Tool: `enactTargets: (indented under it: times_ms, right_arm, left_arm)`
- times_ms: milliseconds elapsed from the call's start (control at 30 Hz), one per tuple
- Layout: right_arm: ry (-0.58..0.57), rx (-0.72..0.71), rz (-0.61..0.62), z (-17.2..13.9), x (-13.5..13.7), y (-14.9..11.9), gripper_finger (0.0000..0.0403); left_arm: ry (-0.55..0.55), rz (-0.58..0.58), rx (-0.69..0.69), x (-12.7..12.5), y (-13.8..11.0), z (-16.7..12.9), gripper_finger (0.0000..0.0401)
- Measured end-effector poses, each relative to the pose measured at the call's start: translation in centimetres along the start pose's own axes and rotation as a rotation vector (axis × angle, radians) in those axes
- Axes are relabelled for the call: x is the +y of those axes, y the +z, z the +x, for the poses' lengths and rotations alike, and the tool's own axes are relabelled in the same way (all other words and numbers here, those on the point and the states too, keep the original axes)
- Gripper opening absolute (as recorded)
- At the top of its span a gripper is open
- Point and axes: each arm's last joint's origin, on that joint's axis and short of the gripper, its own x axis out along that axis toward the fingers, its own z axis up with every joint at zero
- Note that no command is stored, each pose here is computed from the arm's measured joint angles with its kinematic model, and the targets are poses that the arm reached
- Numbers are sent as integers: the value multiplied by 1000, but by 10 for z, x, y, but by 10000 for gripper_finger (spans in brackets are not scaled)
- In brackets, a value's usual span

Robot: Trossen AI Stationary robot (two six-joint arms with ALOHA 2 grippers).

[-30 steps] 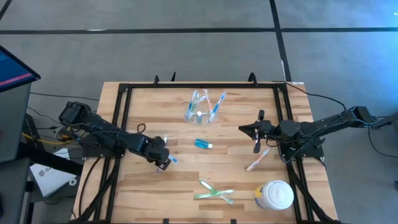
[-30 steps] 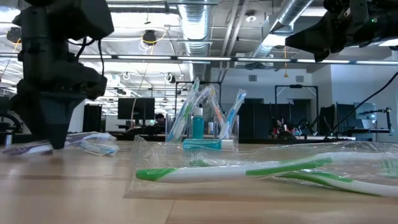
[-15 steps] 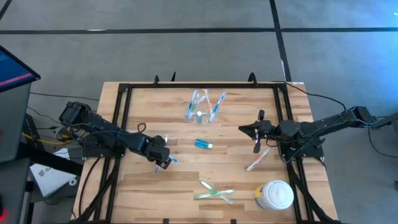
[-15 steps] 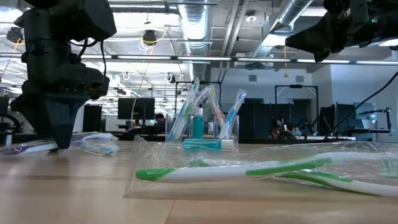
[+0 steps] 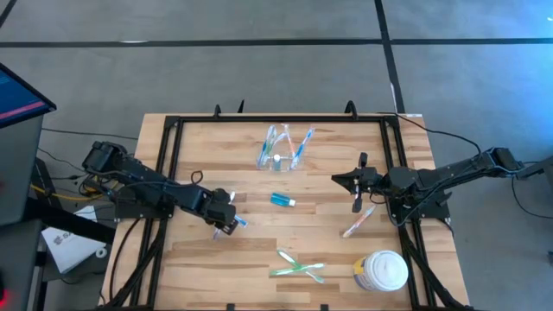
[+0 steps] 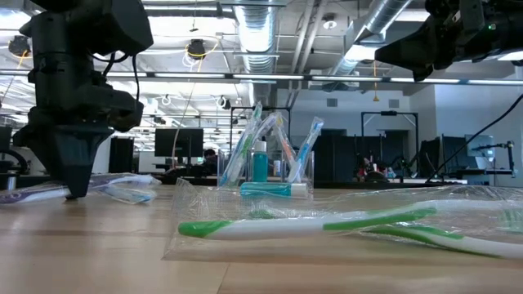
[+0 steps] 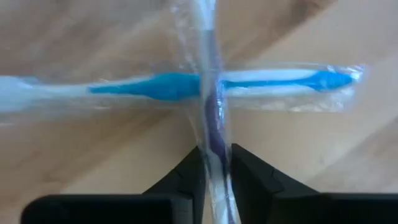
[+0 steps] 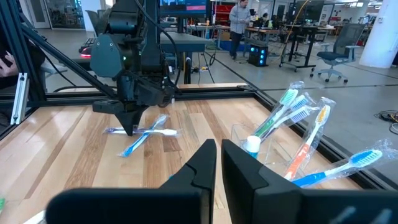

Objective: Pick & Place toothbrushing station
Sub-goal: Put the purple toothbrush into the transparent organizer

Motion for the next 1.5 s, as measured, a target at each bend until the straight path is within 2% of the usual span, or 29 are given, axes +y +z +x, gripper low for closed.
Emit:
enactTargets:
  times_ms: [233,467,600,733,900,1267,1500]
  right_arm:
    - [0,0,0,0,0,0,17]
    - [-1,3,-1,0,0,0,17]
    - [-1,3,-1,0,0,0,17]
    - [-1,3,-1,0,0,0,17]
    - [0,3,-1,0,0,0,17]
    - [-1,1,-1,0,0,0,17]
    - [-1,-6,3,0,0,1,17]
  left_arm:
    - [-15,1,-1,0,0,-3,17]
    - [-63,1,-26,-1,1,-13,33]
    - [-103,3,-79,-1,2,-24,26]
    - [-153,22,-169,0,5,-39,19]
    - [-205,74,-313,2,9,-57,34]
    - [-316,250,-596,-9,18,-81,27]
    - [-344,366,-790,-20,26,-92,28]
